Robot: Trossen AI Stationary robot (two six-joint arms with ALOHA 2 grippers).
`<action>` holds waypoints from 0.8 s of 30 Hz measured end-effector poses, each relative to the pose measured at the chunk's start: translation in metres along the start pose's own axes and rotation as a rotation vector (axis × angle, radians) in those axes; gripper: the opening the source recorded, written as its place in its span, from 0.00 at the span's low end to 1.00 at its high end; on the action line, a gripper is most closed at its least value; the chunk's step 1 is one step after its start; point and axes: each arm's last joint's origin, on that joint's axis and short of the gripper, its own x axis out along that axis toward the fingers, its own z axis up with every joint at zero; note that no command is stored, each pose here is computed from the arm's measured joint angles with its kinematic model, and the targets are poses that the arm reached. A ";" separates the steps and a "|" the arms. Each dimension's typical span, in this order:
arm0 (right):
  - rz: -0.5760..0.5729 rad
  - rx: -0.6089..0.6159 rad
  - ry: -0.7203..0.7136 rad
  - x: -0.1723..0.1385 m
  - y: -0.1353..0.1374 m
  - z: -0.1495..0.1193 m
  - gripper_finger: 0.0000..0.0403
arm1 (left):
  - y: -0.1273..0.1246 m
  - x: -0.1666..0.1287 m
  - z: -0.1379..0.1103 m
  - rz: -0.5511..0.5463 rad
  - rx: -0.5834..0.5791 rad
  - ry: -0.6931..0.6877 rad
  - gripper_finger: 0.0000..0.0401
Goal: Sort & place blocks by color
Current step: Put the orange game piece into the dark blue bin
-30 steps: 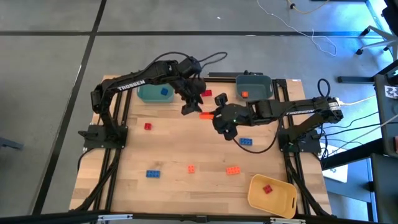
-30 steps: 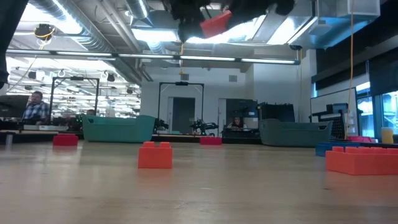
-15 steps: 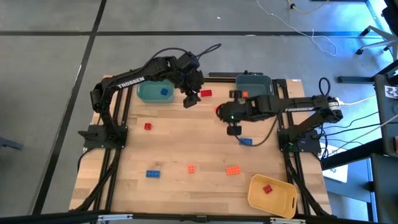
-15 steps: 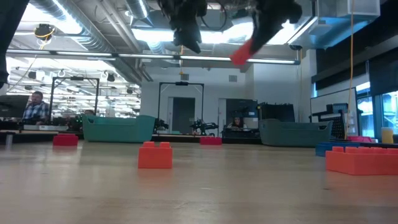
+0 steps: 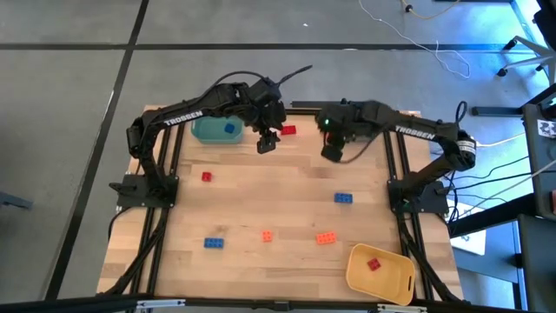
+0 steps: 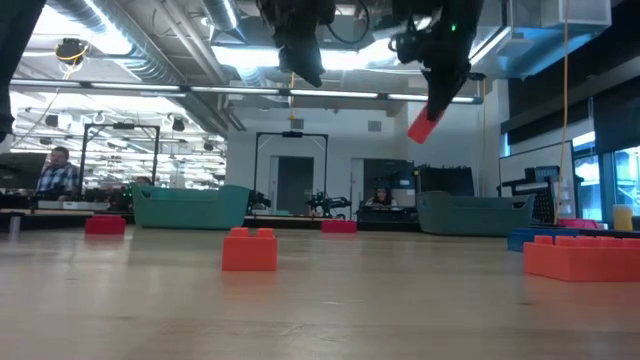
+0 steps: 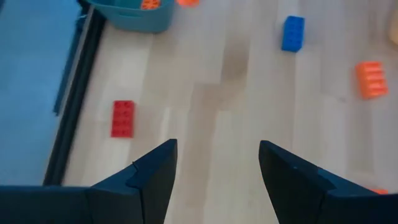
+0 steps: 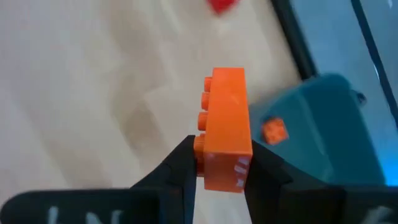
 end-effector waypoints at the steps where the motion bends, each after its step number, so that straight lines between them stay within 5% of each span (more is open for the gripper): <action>1: -0.010 0.026 0.009 0.002 -0.008 0.000 0.23 | -0.001 0.000 0.000 0.008 0.002 0.002 0.54; 13: -0.026 0.422 0.078 0.018 -0.106 -0.016 0.23 | -0.002 0.000 0.000 0.020 0.005 0.003 0.54; 24: 0.053 0.546 0.196 0.054 -0.140 -0.021 0.23 | -0.002 0.000 0.000 0.020 0.006 0.003 0.54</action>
